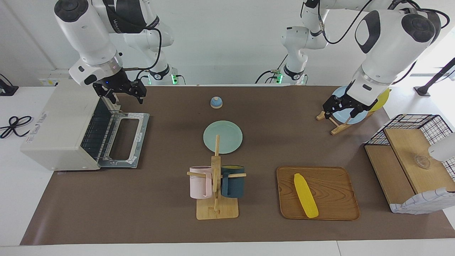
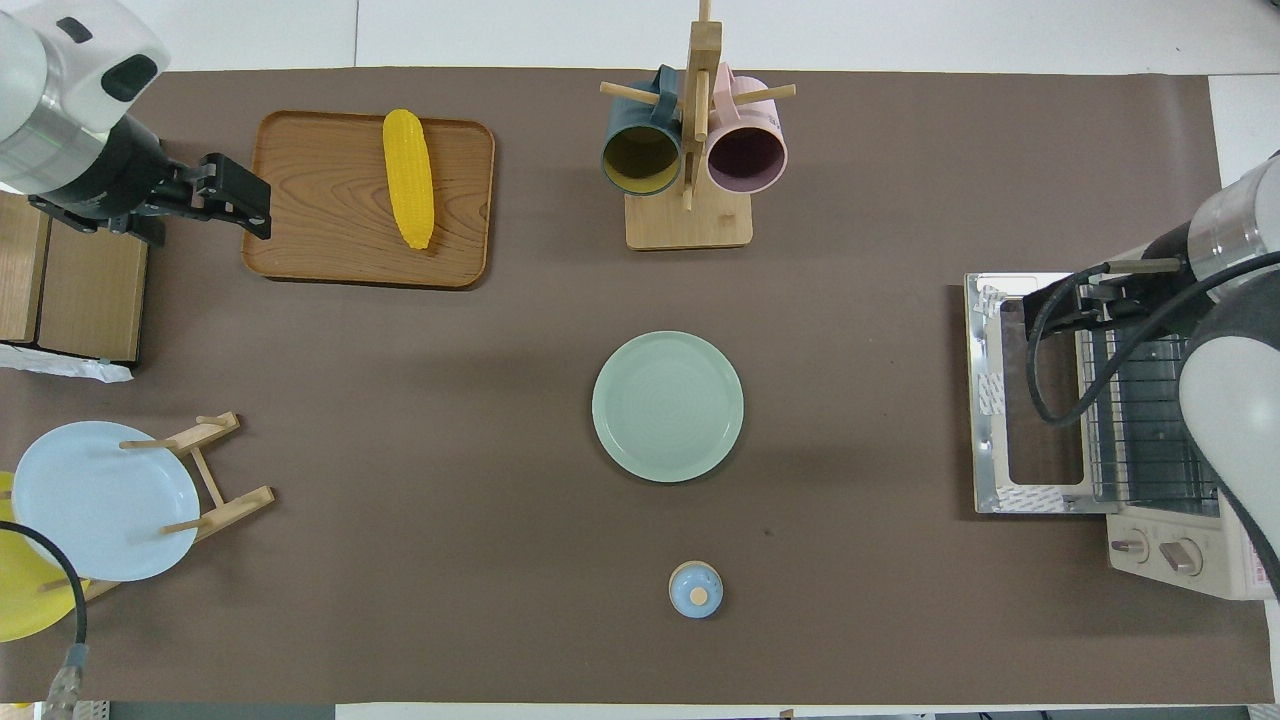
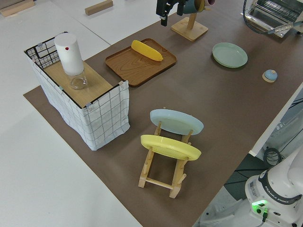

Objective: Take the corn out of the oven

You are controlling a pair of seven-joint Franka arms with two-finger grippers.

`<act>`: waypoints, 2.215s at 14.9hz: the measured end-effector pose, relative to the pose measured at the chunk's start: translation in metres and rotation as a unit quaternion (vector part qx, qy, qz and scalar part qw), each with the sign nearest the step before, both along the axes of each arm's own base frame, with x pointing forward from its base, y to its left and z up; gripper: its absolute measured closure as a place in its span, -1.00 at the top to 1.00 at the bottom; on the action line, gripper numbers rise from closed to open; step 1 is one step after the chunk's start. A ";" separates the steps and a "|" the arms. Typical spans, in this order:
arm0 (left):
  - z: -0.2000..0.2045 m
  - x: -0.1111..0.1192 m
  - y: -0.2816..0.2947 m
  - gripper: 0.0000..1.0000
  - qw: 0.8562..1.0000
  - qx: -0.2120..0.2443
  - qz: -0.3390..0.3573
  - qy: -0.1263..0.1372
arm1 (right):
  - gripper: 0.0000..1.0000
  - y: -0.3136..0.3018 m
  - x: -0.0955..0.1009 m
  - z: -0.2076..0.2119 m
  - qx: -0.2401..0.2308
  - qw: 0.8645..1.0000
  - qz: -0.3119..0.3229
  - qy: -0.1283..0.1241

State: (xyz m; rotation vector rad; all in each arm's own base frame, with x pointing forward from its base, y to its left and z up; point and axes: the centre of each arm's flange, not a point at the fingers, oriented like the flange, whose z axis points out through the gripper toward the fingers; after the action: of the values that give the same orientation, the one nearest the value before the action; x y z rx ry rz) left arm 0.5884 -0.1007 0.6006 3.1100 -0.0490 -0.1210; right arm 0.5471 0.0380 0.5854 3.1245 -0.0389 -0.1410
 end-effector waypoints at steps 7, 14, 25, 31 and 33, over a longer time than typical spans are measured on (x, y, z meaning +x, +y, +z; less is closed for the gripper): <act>0.025 -0.049 0.008 1.00 1.000 -0.005 -0.002 -0.007 | 1.00 0.000 0.000 0.000 0.000 1.000 0.000 0.000; 0.027 -0.057 0.011 1.00 1.000 -0.002 -0.003 0.009 | 1.00 0.001 0.000 0.000 0.000 1.000 0.001 0.000; 0.027 -0.061 0.003 1.00 1.000 -0.001 -0.010 0.010 | -0.59 0.021 -0.059 -0.155 -0.005 1.000 0.008 0.026; 0.027 -0.061 0.004 1.00 1.000 -0.001 -0.010 0.010 | -0.98 0.017 -0.095 -0.252 -0.012 0.999 -0.023 0.019; 0.027 -0.061 0.004 1.00 1.000 -0.001 -0.009 0.010 | -0.98 0.016 -0.096 -0.260 -0.017 0.999 -0.023 0.016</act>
State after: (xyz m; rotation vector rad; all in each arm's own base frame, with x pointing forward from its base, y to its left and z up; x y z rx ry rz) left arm 0.5276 -0.0968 0.6279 3.1057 -0.0780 -0.1532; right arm 0.4516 0.0542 0.3252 3.0874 -0.1102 -0.1900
